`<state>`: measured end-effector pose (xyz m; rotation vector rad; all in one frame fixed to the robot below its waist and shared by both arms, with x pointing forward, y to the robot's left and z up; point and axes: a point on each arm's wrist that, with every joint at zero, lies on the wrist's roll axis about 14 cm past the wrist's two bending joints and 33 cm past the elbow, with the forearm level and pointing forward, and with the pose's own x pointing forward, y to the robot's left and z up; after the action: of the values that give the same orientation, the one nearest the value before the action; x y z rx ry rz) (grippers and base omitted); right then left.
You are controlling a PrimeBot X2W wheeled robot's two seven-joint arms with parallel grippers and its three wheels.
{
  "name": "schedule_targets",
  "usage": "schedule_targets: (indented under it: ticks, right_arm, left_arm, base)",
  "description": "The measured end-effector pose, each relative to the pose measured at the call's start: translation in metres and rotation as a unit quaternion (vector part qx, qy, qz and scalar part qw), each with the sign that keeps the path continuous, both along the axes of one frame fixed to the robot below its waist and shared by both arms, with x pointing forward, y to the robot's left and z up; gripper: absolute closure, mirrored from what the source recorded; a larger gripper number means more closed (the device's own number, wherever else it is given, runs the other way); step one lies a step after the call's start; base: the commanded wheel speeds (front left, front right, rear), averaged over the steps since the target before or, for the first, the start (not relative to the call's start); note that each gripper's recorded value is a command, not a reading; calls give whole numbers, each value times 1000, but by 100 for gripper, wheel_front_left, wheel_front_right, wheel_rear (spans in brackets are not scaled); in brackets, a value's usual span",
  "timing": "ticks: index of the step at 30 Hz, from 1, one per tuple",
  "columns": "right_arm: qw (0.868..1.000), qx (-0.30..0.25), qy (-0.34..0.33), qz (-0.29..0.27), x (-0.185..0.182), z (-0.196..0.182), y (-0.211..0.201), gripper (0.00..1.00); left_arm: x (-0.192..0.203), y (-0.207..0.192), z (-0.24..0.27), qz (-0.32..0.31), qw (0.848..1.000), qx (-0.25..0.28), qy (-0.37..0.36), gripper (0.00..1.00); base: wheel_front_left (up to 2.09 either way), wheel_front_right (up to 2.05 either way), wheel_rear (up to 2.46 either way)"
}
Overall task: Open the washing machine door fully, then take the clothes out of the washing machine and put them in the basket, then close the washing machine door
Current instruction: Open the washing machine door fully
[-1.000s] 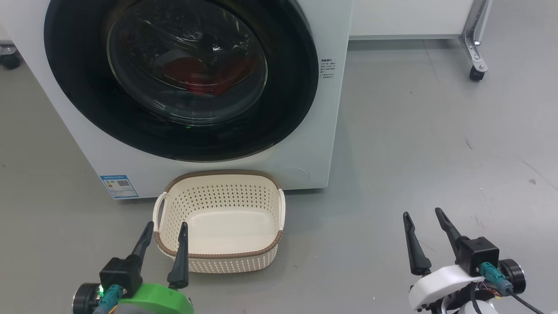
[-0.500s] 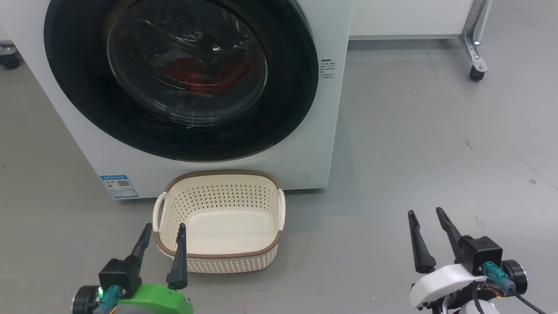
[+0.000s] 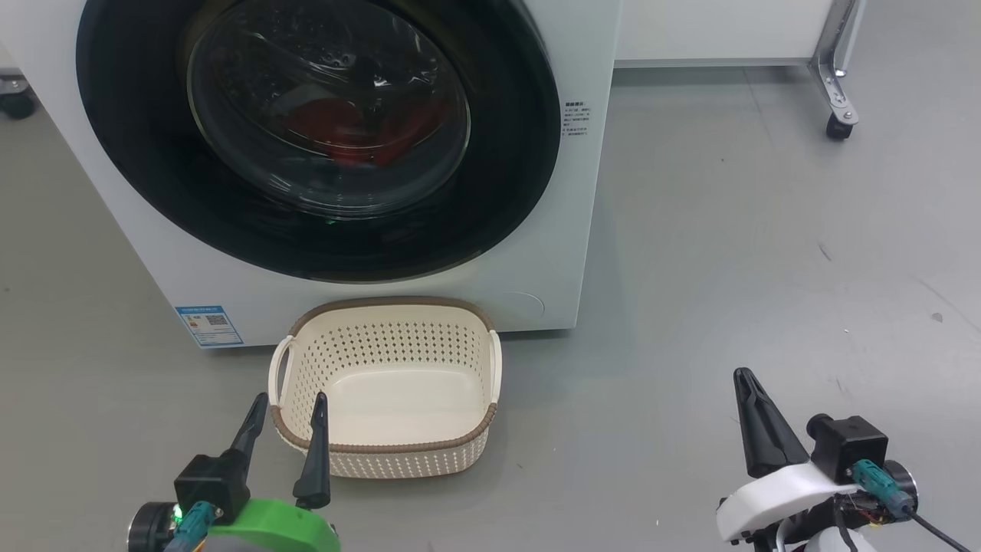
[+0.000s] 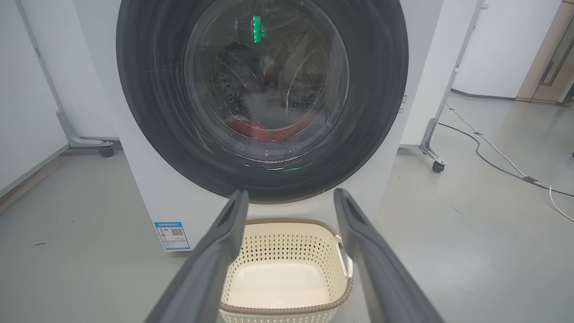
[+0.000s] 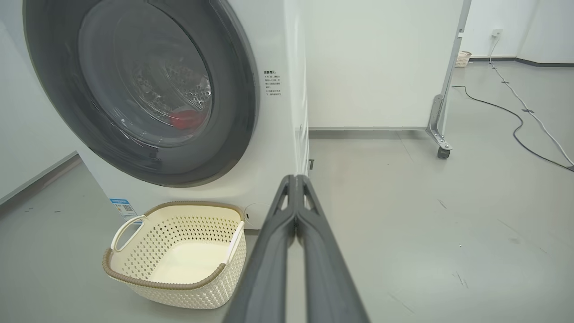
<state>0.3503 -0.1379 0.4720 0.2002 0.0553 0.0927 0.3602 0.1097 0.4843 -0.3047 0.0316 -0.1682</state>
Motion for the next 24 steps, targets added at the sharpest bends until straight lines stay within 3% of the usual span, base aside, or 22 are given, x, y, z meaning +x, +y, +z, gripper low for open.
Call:
schedule_targets:
  ticks: [6,12,18,24]
  right_arm:
    - [995,93,8,-21,3,0,-2,100]
    - [975,216,17,-54,10,-5,-16,100]
    - [937,340,25,-79,28,-5,-29,100]
    - [888,451,32,-81,56,2,-31,100]
  left_arm:
    - [0,0,-1,-1,1000,2,2,0]
    - [3,0,-4,0,1000,5,5,0]
    - [8,0,-8,-2,1000,2,9,0]
    - [20,0,-5,-2,1000,10,2,0]
  base:
    - [0,0,0]
    - [0,0,0]
    - [0,0,0]
    - [0,0,0]
